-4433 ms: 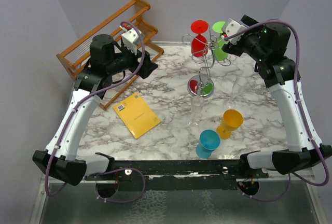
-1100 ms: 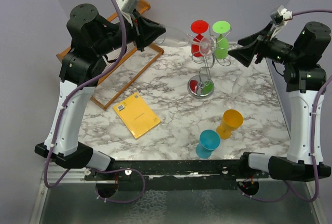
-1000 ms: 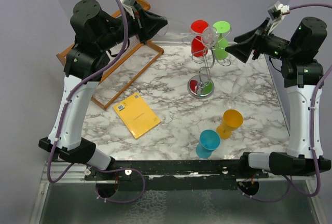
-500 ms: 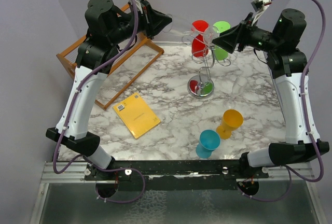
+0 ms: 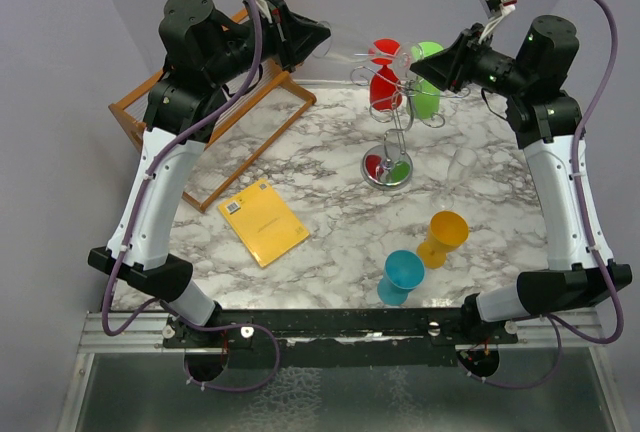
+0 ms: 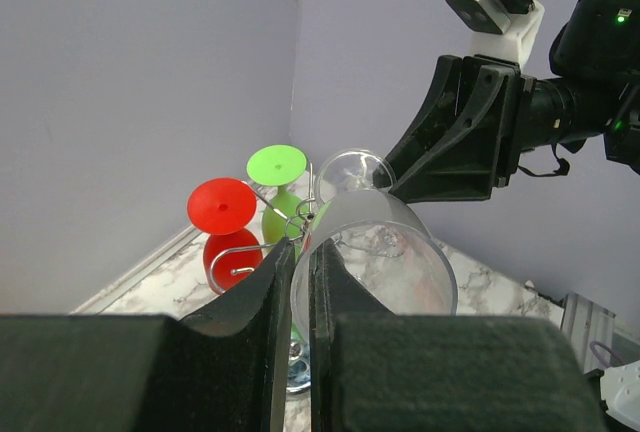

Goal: Place the wine glass upside down on the wine glass rack

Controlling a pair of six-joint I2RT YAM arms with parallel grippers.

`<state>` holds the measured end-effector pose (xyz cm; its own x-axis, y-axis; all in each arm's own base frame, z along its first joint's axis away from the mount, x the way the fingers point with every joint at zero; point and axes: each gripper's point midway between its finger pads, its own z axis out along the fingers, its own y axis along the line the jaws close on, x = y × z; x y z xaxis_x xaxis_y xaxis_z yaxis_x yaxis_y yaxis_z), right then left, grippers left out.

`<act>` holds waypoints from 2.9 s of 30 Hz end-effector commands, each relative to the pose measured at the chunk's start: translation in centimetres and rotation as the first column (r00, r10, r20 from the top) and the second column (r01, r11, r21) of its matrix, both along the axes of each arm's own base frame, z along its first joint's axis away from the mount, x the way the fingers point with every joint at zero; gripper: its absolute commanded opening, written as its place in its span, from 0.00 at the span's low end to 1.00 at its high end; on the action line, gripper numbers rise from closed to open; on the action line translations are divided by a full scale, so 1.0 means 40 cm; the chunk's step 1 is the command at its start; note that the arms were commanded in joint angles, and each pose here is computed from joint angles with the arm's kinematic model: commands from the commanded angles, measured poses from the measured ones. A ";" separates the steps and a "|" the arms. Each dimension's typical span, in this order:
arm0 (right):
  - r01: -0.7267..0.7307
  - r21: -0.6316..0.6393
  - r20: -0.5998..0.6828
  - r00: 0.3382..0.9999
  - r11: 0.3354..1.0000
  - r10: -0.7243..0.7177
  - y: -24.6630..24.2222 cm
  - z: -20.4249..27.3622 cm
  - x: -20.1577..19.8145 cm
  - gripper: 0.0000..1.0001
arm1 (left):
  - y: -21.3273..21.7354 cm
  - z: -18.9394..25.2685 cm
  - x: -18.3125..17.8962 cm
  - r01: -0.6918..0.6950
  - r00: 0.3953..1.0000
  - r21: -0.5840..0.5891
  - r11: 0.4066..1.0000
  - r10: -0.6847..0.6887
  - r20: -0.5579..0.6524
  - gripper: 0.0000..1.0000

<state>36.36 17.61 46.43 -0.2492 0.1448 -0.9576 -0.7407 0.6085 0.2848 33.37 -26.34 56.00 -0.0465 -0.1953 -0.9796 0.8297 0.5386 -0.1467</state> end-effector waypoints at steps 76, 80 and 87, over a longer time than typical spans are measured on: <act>0.906 -0.387 0.814 0.249 -0.169 -0.526 -0.766 0.209 -0.033 0.01 | 0.178 -0.147 -0.014 -0.284 0.959 0.315 0.906 0.266 0.100 0.88; 0.842 -0.498 0.813 0.370 -0.207 -0.449 -0.768 0.121 0.009 0.01 | 0.176 -0.161 -0.002 -0.285 0.959 0.326 0.902 0.268 0.096 0.88; 0.748 -0.636 0.755 0.553 -0.189 -0.352 -0.746 0.016 0.065 0.01 | 0.180 -0.168 -0.005 -0.282 0.959 0.329 0.901 0.264 0.101 0.88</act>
